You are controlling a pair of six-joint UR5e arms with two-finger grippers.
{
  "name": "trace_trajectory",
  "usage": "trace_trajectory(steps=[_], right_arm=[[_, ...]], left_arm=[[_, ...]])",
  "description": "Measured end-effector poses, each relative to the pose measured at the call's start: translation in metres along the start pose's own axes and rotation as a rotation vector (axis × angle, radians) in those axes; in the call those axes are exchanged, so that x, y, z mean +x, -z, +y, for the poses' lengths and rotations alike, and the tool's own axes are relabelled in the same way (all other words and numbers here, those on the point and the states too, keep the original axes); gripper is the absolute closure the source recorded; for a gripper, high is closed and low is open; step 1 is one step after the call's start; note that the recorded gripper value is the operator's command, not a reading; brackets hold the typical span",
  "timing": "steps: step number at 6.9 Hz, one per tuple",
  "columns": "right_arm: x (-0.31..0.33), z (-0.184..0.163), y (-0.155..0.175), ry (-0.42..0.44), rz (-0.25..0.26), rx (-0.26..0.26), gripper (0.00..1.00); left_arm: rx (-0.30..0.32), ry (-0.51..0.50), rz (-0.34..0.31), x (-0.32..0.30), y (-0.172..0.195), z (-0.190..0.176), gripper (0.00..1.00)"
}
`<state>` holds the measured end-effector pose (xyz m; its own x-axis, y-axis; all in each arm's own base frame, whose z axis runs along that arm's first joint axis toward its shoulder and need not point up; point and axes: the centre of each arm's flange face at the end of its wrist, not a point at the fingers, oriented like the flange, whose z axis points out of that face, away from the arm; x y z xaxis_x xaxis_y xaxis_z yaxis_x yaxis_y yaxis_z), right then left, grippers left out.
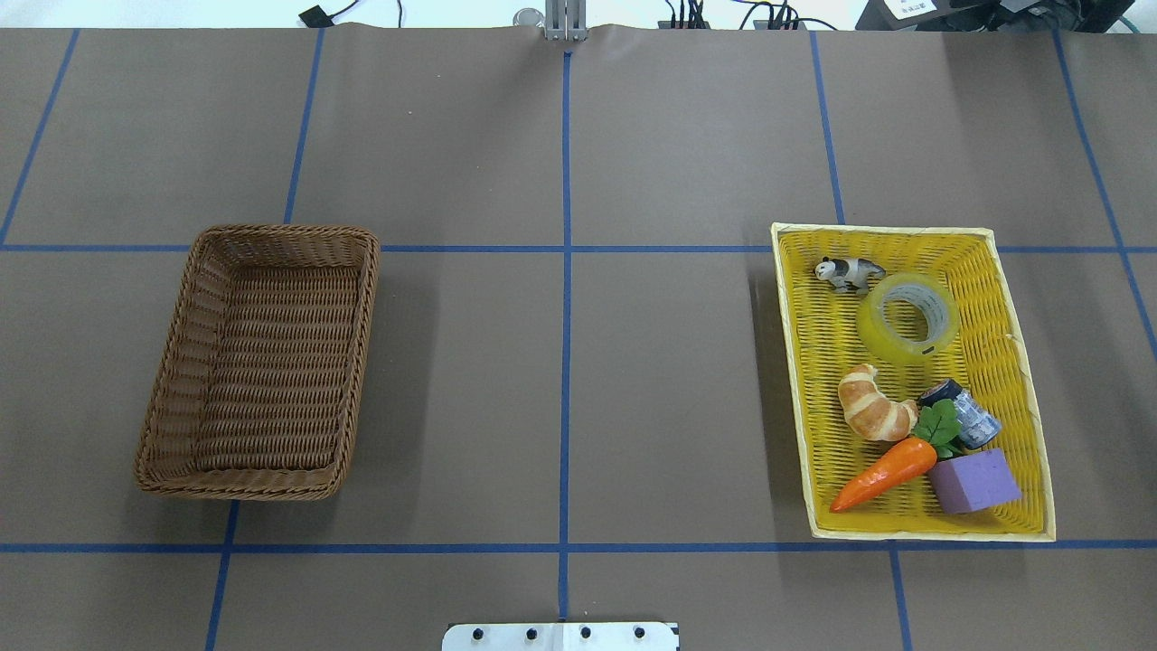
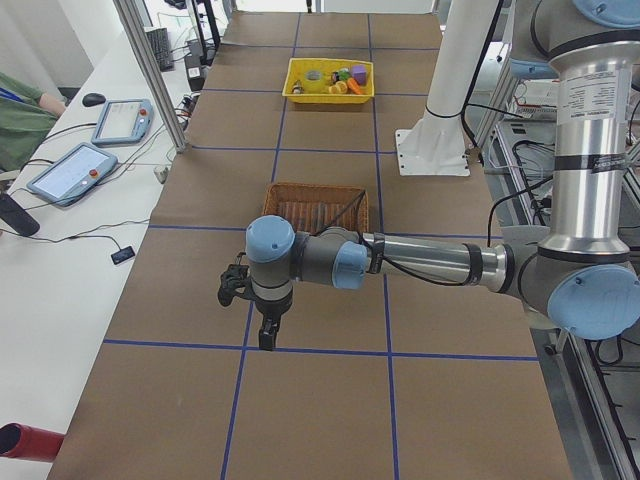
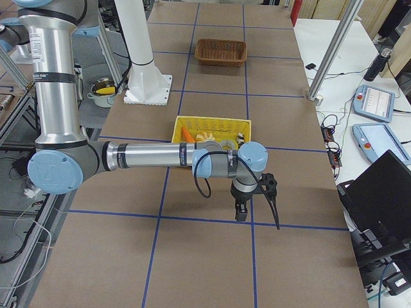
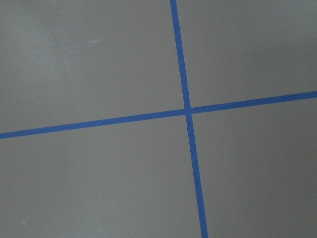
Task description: Move tape to another basket
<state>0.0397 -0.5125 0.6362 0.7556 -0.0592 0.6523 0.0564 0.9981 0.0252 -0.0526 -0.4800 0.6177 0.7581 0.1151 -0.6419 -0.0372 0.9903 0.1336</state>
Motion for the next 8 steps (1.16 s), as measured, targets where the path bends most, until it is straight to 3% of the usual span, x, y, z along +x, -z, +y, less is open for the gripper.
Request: trace_trajectory(steps=[3, 8], right_arm=[[-0.0007, 0.0004, 0.0011, 0.002, 0.000, 0.003, 0.00], [-0.0058, -0.0043, 0.0071, 0.016, 0.005, 0.018, 0.00]], left_arm=[[-0.006, 0.012, 0.055, 0.0042, -0.0019, 0.0020, 0.01], [-0.007, 0.014, 0.054, 0.0038, -0.0022, 0.0021, 0.01]])
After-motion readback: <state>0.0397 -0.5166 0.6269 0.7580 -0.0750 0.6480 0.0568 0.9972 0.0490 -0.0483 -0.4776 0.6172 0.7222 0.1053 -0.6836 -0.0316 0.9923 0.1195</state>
